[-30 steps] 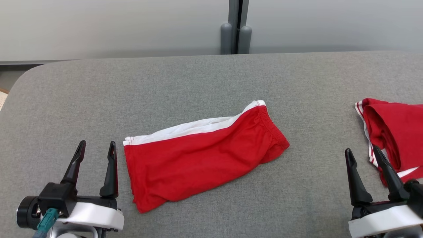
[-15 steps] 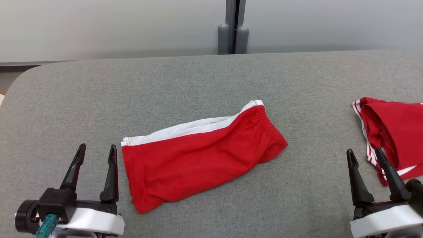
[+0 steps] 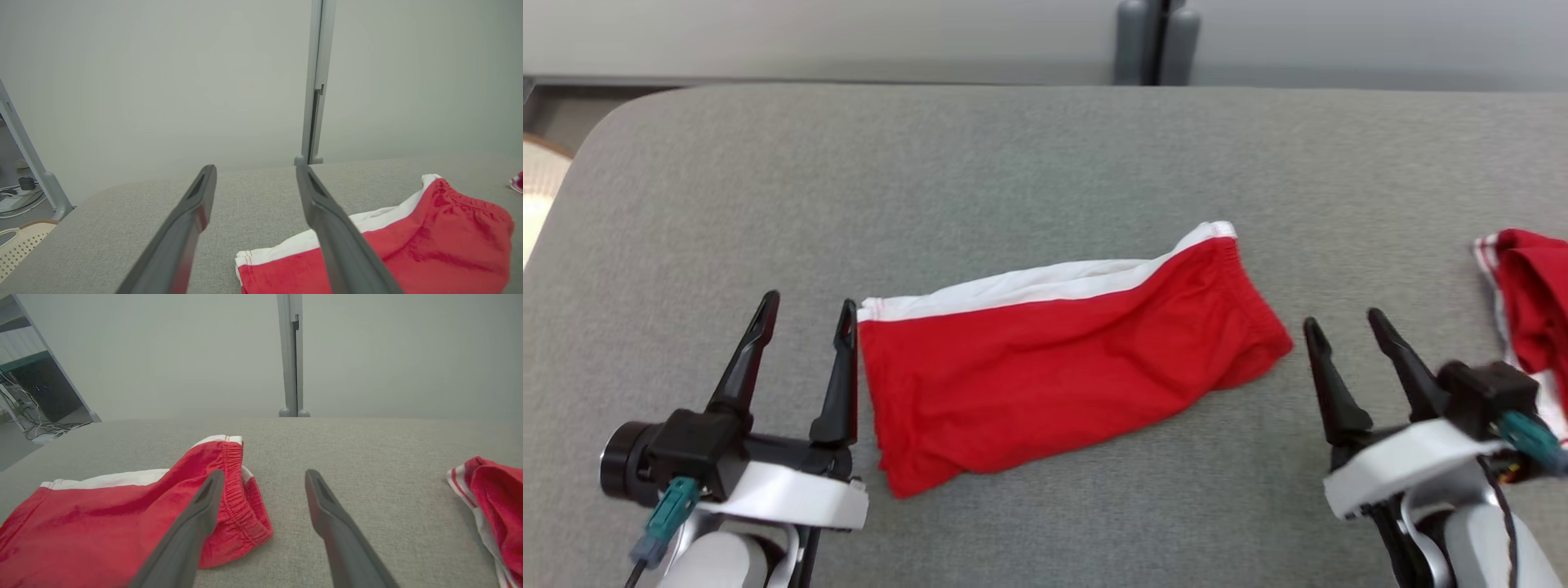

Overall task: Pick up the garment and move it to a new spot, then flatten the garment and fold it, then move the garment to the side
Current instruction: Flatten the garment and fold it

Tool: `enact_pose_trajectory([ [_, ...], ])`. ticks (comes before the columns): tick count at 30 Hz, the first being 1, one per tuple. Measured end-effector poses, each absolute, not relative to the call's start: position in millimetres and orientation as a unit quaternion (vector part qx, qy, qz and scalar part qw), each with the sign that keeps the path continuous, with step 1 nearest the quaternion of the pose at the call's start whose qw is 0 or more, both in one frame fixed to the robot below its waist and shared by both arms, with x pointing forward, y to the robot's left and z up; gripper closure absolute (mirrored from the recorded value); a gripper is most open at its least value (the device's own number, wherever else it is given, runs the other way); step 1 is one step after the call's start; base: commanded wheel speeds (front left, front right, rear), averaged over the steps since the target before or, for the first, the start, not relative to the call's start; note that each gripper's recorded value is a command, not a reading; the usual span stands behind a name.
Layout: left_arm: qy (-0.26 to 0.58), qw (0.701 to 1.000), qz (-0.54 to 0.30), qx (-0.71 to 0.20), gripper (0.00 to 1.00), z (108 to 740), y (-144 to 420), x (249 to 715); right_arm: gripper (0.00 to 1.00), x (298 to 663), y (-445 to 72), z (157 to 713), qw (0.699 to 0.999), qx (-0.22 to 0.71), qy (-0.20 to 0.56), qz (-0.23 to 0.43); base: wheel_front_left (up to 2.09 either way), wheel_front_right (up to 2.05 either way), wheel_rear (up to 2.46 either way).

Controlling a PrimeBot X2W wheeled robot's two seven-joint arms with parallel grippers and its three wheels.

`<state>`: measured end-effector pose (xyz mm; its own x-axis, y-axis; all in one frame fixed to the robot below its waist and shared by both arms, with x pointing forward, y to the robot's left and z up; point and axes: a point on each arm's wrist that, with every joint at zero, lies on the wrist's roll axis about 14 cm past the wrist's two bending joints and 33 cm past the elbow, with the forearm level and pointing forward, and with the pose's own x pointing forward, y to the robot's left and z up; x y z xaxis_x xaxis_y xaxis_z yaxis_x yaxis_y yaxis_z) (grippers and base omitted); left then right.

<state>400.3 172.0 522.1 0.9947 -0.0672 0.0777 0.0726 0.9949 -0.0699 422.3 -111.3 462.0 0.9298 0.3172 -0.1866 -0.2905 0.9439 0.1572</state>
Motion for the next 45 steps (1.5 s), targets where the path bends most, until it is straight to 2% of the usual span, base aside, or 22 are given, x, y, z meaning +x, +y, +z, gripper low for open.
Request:
enact_pose_trajectory([
  [4,-0.029,0.998,-0.027,-0.039,0.0,514.1,177.2,406.1,0.0,439.3,-85.5,426.2,0.968,0.066,0.157,0.183,0.0,0.0,0.0],
  [8,-0.015,0.999,-0.015,-0.034,0.0,502.8,186.4,406.9,0.0,445.3,-80.7,386.1,0.958,0.068,0.214,0.178,0.0,0.0,0.0],
  [12,-0.008,1.0,-0.005,-0.028,0.0,496.6,195.0,408.3,0.0,444.5,-69.0,368.2,0.95,0.08,0.239,0.183,0.0,0.0,0.0],
  [13,-0.009,1.0,-0.004,-0.027,0.0,496.9,195.3,408.9,0.19,443.9,-66.6,366.0,0.949,0.084,0.244,0.184,0.0,0.0,0.0],
  [15,-0.012,1.0,-0.007,-0.027,0.0,498.3,194.5,410.4,1.0,443.7,-64.0,364.6,0.946,0.089,0.251,0.185,0.0,0.0,0.0],
  [25,-0.024,0.999,-0.014,-0.028,0.0,504.3,190.7,411.2,1.0,428.2,-71.8,374.4,0.95,0.113,0.234,0.171,0.0,0.0,0.0],
  [32,-0.03,0.999,-0.019,-0.031,0.0,507.5,186.1,408.1,1.0,419.8,-73.7,409.6,0.958,0.13,0.19,0.173,0.0,0.0,0.0],
  [38,-0.039,0.999,-0.02,-0.031,0.0,514.4,186.7,400.6,1.0,411.9,-19.5,463.0,0.941,0.158,0.15,0.258,0.0,0.0,0.0],
  [42,-0.04,0.999,-0.013,-0.034,0.0,515.0,189.9,392.5,1.0,400.7,31.5,486.2,0.913,0.178,0.144,0.337,0.0,0.0,0.0],
  [45,-0.037,0.999,-0.009,-0.035,0.0,513.7,192.8,387.6,1.0,384.4,70.1,483.1,0.884,0.193,0.167,0.393,0.0,0.0,0.0],
])
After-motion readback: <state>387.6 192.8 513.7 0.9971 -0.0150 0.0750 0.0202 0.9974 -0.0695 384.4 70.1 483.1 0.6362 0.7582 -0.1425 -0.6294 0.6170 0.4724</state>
